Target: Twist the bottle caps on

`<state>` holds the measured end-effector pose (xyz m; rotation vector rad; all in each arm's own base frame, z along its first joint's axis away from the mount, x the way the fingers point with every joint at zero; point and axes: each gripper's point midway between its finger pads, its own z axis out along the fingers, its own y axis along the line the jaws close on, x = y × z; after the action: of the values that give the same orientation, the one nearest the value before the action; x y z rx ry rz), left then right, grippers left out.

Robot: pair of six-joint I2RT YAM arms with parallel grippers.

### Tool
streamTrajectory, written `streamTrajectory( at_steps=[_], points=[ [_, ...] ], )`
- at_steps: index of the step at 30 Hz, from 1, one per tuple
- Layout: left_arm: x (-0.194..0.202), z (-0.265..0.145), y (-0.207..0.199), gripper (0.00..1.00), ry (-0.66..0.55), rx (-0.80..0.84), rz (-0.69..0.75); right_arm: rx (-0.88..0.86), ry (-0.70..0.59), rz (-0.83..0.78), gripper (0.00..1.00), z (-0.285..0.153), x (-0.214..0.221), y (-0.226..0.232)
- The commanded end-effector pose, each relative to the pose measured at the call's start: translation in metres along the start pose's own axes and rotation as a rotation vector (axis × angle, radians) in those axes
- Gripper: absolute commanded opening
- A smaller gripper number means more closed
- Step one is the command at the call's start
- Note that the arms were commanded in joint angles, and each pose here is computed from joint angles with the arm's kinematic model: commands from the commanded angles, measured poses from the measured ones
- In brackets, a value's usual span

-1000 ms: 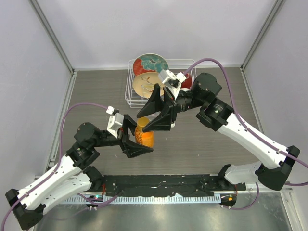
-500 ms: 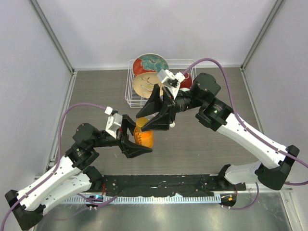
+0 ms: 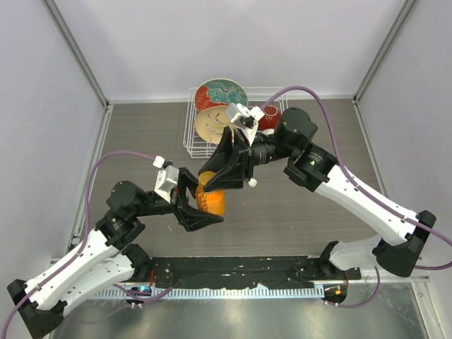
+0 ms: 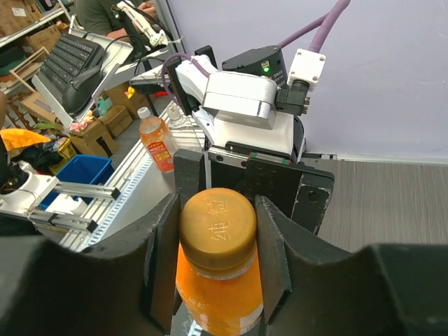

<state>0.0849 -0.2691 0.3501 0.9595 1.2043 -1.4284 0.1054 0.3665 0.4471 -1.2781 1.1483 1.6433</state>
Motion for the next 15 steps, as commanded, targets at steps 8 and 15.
streamTrajectory(
  at_steps=[8,15],
  points=[
    [-0.030,0.000,0.004,0.00,-0.088,-0.047,0.072,0.078,0.050,0.026,0.11,-0.003,0.016,-0.013],
    [-0.041,0.000,0.032,0.00,-0.116,-0.185,0.122,0.363,0.096,0.141,0.01,-0.014,0.044,-0.061]
  ],
)
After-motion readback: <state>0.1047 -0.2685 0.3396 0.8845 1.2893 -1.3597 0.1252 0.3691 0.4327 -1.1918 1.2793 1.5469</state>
